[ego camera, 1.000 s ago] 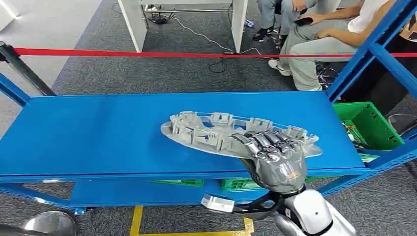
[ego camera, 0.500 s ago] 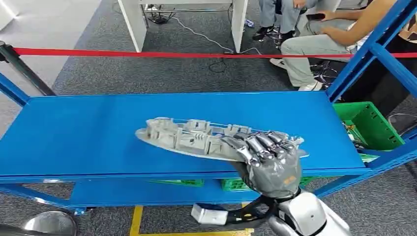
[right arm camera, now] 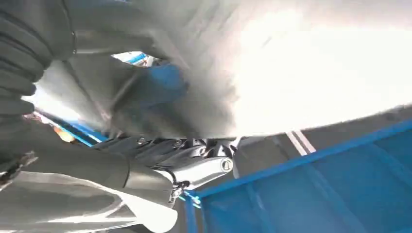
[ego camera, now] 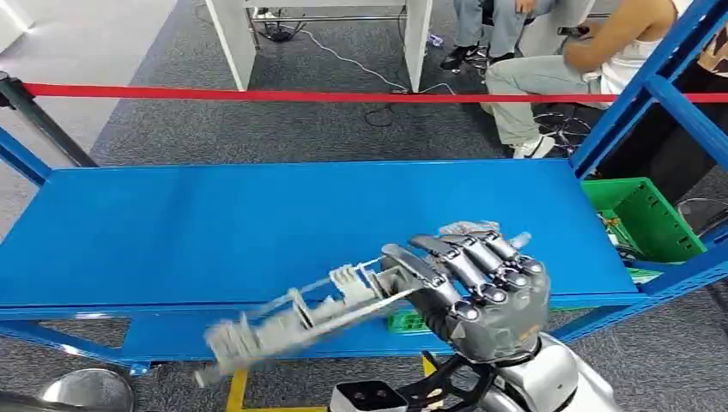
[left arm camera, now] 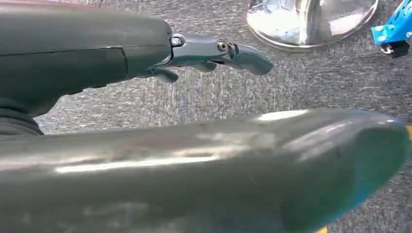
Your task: Take the parts from the cabinet and place them on the table.
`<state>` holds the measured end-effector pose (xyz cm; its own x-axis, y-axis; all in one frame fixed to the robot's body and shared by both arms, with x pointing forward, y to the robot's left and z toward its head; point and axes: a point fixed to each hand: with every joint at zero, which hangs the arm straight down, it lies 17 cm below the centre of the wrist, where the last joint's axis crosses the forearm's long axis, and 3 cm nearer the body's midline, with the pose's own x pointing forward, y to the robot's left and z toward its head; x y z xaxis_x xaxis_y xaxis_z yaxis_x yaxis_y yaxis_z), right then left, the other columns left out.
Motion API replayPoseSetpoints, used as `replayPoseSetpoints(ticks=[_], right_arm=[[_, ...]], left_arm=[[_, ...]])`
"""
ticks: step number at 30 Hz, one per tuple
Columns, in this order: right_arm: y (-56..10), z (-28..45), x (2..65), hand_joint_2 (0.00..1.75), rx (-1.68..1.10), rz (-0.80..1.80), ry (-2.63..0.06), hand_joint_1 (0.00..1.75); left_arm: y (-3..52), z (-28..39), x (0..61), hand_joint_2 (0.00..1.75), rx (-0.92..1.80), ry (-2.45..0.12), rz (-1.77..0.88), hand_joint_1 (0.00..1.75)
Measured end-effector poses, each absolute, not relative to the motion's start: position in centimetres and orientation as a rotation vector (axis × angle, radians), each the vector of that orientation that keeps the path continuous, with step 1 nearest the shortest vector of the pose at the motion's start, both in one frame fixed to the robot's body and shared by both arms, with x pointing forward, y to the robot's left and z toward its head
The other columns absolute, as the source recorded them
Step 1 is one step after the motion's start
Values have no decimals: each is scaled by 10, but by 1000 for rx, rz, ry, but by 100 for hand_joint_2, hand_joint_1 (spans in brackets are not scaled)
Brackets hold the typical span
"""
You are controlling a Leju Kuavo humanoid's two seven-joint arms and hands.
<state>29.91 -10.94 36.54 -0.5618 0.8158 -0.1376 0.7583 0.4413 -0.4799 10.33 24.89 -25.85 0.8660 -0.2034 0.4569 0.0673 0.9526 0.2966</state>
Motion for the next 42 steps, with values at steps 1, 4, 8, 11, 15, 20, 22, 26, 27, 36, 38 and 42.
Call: replayPoseSetpoints(ticks=[1, 4, 8, 11, 15, 20, 22, 26, 27, 36, 38, 42], right_arm=[[-109, 365, 299, 175, -1405, 763, -2568, 175], [-110, 363, 302, 175, -1387, 759, -2560, 175], [-109, 360, 304, 175, -1377, 768, -2555, 175], [-109, 358, 304, 175, -1375, 773, -2553, 175], [-108, 357, 305, 175, -1375, 778, -2549, 175], [-108, 356, 306, 175, -1374, 780, -2548, 175], [-108, 356, 306, 175, -1374, 780, -2548, 175], [-108, 356, 306, 175, -1374, 781, -2547, 175], [-108, 356, 306, 175, -1374, 781, -2547, 175], [-108, 354, 307, 175, -1369, 786, -2542, 175], [-108, 353, 308, 175, -1364, 788, -2541, 175], [-108, 353, 308, 175, -1338, 784, -2550, 175]], left_arm=[[249, -259, 103, 0, 277, -505, -144, 0], [249, -259, 103, 0, 275, -503, -144, 0], [249, -259, 102, 0, 276, -502, -142, 0], [249, -259, 102, 0, 276, -502, -142, 0], [249, -259, 102, 0, 276, -502, -142, 0], [249, -259, 102, 0, 276, -501, -142, 0], [249, -259, 102, 0, 276, -501, -142, 0], [249, -259, 102, 0, 276, -501, -142, 0], [249, -259, 102, 0, 276, -501, -142, 0], [252, -259, 102, 0, 277, -501, -150, 0], [253, -259, 102, 175, 280, -501, -148, 0], [253, -259, 102, 175, 284, -500, -145, 0]])
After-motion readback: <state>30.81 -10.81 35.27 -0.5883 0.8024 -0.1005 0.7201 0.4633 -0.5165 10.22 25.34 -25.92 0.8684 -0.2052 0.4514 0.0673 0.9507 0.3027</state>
